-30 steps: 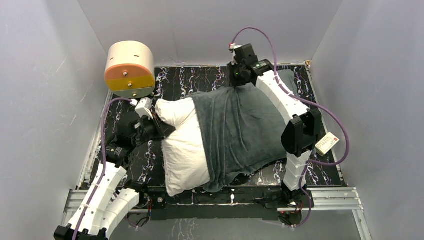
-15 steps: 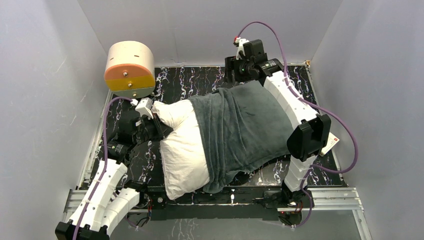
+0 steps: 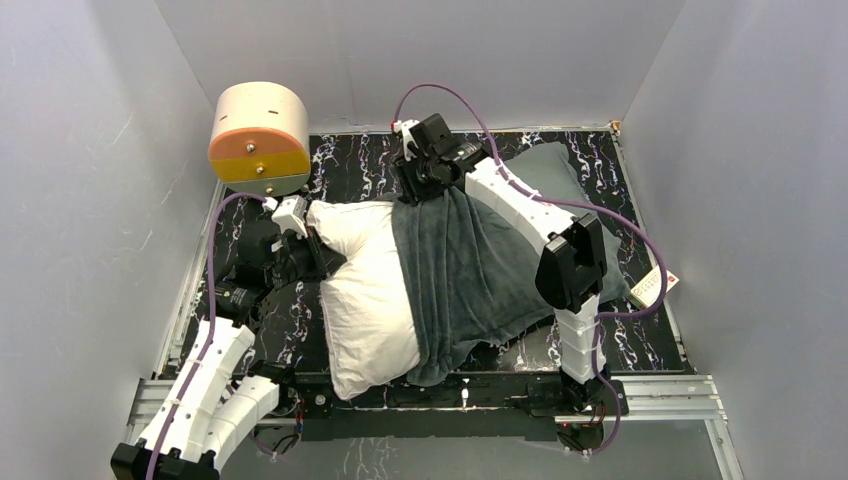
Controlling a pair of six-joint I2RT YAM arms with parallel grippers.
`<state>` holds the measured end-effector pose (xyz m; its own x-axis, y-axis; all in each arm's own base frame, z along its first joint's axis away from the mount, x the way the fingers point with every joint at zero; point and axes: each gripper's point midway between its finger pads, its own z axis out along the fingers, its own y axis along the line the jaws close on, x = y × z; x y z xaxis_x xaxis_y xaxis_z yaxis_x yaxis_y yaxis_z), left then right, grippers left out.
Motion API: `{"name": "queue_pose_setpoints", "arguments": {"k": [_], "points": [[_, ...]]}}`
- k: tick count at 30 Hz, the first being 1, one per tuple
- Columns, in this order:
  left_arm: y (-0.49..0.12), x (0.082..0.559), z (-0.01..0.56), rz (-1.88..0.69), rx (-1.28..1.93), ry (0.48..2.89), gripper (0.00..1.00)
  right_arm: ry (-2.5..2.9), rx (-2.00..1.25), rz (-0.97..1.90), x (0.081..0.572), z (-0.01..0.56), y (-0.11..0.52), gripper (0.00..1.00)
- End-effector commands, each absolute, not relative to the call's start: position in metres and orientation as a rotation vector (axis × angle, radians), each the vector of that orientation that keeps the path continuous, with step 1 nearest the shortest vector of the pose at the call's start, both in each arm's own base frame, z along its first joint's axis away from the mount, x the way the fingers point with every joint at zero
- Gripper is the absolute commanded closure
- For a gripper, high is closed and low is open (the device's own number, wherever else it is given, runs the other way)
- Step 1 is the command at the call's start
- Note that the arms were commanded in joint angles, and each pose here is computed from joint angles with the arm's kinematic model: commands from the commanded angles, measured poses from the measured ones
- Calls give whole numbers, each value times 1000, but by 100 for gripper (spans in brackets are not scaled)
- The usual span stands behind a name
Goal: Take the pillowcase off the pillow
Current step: Remove the pillow from the pillowcase.
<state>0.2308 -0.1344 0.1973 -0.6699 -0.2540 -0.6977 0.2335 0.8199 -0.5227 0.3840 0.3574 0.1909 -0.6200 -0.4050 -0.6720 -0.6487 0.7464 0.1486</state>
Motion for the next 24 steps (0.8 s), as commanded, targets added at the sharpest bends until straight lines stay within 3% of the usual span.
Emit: {"name": "queue_pose_setpoints", "arguments": {"k": [1, 3, 11, 21, 22, 24], "points": [[-126, 230, 215, -710, -21, 2131, 100, 2263, -611, 169, 426, 202, 299, 79], [-120, 230, 214, -676, -51, 2137, 100, 2231, -512, 86, 444, 212, 276, 99], [-78, 221, 202, -429, -252, 2195, 100, 2228, -179, 11, 491, 230, 181, 100], [-83, 223, 194, -460, -276, 2212, 100, 2253, -280, 364, 464, 240, 223, 100], [-83, 224, 195, -460, -277, 2205, 100, 2251, -291, 370, 461, 243, 225, 99], [-82, 226, 197, -457, -280, 2196, 100, 2249, -321, 388, 456, 251, 228, 71]]}}
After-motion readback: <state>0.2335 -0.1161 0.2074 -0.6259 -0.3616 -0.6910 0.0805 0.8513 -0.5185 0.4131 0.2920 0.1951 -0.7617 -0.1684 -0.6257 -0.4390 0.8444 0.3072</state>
